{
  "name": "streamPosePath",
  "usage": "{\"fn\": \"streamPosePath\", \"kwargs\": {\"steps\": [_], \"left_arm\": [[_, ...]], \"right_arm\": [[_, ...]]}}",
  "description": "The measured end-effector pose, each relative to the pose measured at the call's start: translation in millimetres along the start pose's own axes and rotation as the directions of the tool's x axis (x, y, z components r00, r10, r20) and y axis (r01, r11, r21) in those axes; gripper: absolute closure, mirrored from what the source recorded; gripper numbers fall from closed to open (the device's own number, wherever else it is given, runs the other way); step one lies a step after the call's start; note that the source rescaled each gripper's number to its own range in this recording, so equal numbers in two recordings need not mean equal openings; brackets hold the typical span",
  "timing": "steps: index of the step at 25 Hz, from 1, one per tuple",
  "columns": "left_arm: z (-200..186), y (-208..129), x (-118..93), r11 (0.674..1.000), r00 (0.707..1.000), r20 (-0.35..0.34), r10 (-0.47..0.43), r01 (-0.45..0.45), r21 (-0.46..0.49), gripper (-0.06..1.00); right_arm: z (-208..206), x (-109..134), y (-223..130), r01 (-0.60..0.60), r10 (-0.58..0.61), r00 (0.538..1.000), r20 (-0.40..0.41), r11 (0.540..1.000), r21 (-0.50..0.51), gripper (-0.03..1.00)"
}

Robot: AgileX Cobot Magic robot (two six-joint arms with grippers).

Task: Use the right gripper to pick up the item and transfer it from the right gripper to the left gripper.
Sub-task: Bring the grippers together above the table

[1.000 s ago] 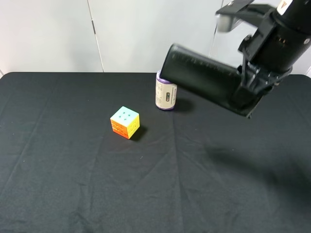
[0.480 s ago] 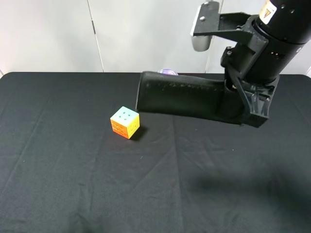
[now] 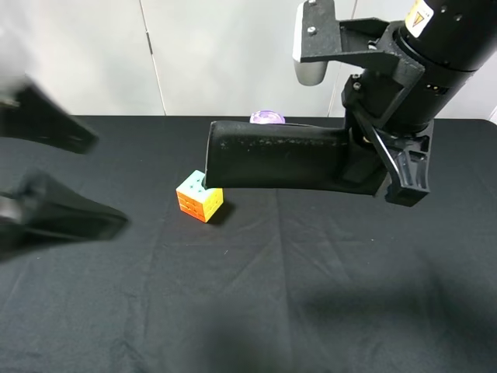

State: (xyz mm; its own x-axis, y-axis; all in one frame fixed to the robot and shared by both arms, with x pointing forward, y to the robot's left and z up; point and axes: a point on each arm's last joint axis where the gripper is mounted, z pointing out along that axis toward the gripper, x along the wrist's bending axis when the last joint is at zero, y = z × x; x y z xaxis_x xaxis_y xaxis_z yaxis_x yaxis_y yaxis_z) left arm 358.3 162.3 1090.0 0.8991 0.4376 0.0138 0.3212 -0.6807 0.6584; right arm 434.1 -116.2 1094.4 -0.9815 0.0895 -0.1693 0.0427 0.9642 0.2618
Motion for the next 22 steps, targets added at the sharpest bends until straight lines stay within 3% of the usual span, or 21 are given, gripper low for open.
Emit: {"fn": "streamPosePath", "kwargs": {"steps": [9,17,19,22], "left_arm": [[44,24,1,0.996,1.0,-0.012,0.018,-0.019,-0.09,-0.04],[61,33,-1,0.988,0.999,0.047,0.014,-0.007,-0.156,-0.03],[61,35,-3,0.985,0.998,0.063,0.025,-0.014,-0.172,0.01],[60,36,-4,0.982,0.996,0.075,0.043,-0.029,-0.187,0.18]], "right_arm": [[0,0,1,0.0,0.0,1.0,-0.003,1.0,-0.016,0.97],[-1,4,8,0.043,-0.046,0.998,-0.036,0.995,-0.086,0.97],[-1,4,9,0.052,-0.056,0.998,-0.038,0.993,-0.102,0.97],[-1,4,11,0.067,-0.072,0.997,-0.032,0.99,-0.124,0.97]]}}
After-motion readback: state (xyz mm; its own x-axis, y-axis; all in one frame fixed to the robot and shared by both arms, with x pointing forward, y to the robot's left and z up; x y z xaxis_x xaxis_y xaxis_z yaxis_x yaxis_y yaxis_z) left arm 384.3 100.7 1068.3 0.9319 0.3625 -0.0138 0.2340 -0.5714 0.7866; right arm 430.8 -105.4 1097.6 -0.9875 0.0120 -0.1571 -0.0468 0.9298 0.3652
